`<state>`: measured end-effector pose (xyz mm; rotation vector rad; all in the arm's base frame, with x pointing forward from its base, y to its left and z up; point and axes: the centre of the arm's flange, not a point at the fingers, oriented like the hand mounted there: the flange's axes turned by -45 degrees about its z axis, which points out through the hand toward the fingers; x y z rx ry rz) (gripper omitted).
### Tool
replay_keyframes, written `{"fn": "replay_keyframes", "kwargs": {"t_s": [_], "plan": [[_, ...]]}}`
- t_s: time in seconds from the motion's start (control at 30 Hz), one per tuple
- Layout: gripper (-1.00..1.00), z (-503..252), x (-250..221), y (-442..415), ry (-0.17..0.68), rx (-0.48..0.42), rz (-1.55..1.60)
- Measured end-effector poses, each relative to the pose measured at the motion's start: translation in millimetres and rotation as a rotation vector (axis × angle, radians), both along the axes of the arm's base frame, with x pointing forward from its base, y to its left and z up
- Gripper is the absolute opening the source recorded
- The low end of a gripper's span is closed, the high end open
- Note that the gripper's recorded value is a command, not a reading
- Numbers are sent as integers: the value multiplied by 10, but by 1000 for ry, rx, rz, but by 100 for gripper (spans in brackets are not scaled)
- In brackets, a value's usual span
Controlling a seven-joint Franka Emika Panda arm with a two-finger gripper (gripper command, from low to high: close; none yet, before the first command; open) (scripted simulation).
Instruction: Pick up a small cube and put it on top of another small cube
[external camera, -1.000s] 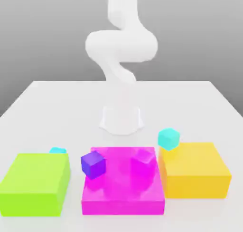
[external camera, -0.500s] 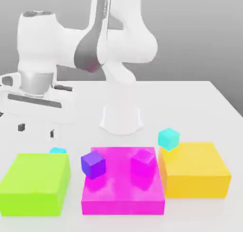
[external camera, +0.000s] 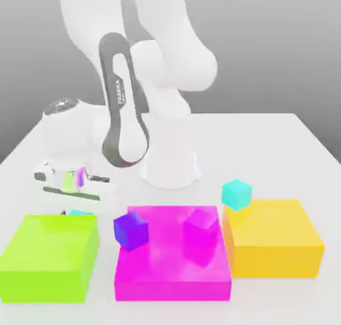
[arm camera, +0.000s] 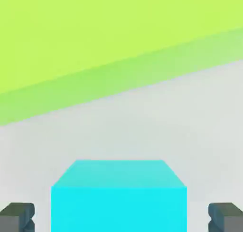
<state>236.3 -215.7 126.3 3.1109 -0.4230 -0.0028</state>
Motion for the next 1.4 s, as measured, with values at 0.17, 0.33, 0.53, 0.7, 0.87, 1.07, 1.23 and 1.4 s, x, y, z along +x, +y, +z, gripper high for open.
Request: {"fn": "replay_keyframes", "kwargs": {"t_s": [0.17, 0.33, 0.53, 0.7, 0.87, 1.07, 1.23, 1.4], "plan": [[-100, 62, 9, -3, 0, 0, -1], [-100, 425, 14, -19, 0, 0, -4], [-100, 921, 330, 25, -40, -38, -41], [-100, 1230, 712, 340, -51, -40, -111], [-100, 1546, 1017, 751, -59, -31, -183], [-100, 1811, 1162, 1283, -35, 0, -267], [-100, 1366, 1057, 1353, -4, 2, -266], [100, 1095, 1038, 1359, -3, 1, -266]]}}
